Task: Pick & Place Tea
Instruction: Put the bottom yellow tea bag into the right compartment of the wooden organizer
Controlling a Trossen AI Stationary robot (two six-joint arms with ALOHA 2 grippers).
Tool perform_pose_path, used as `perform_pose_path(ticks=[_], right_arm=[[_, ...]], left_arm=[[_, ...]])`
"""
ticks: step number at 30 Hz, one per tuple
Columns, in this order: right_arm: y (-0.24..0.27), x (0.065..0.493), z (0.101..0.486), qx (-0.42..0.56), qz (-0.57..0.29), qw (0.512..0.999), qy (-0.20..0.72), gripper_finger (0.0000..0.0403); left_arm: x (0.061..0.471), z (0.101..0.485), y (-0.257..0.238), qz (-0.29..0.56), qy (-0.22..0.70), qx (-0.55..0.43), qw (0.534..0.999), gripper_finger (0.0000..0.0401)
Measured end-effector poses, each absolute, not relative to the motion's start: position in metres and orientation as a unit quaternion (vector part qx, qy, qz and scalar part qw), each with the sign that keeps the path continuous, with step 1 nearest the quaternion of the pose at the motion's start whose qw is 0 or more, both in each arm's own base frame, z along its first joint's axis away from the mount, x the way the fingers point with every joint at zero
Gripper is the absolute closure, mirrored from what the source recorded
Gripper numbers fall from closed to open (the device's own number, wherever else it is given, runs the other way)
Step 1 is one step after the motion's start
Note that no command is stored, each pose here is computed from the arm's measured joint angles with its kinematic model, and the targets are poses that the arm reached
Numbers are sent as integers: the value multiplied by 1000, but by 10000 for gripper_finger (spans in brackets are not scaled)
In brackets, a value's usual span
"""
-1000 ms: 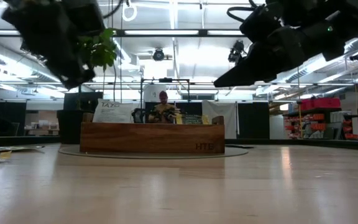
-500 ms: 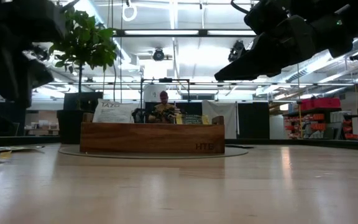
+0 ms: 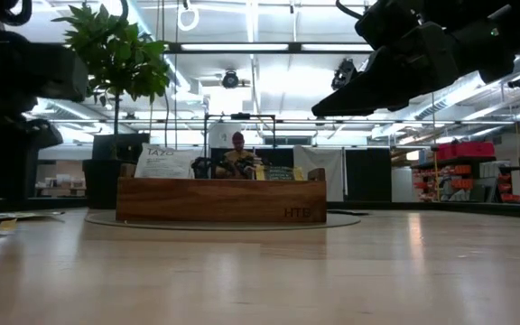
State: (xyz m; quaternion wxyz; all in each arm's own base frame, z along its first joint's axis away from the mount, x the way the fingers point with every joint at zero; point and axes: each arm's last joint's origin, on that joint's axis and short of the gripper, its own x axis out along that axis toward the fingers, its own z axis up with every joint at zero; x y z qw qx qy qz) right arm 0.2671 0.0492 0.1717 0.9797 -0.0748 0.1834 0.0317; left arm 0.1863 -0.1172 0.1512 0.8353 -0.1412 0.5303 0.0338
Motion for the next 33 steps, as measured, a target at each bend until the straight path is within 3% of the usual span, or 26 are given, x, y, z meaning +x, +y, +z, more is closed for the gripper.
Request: perform_pose_path(ticks=[6,17,33], right_arm=[[49,267,172,-75,32,980,183,231],[49,267,171,-75,32,980,184,231],[49,267,171,-75,32,979,185,231]], left_arm=[[191,137,-120,45,546,-134,825,159],[193,128,-121,59,562,-139,813,179],[194,127,-119,57,565,-139,811,345]])
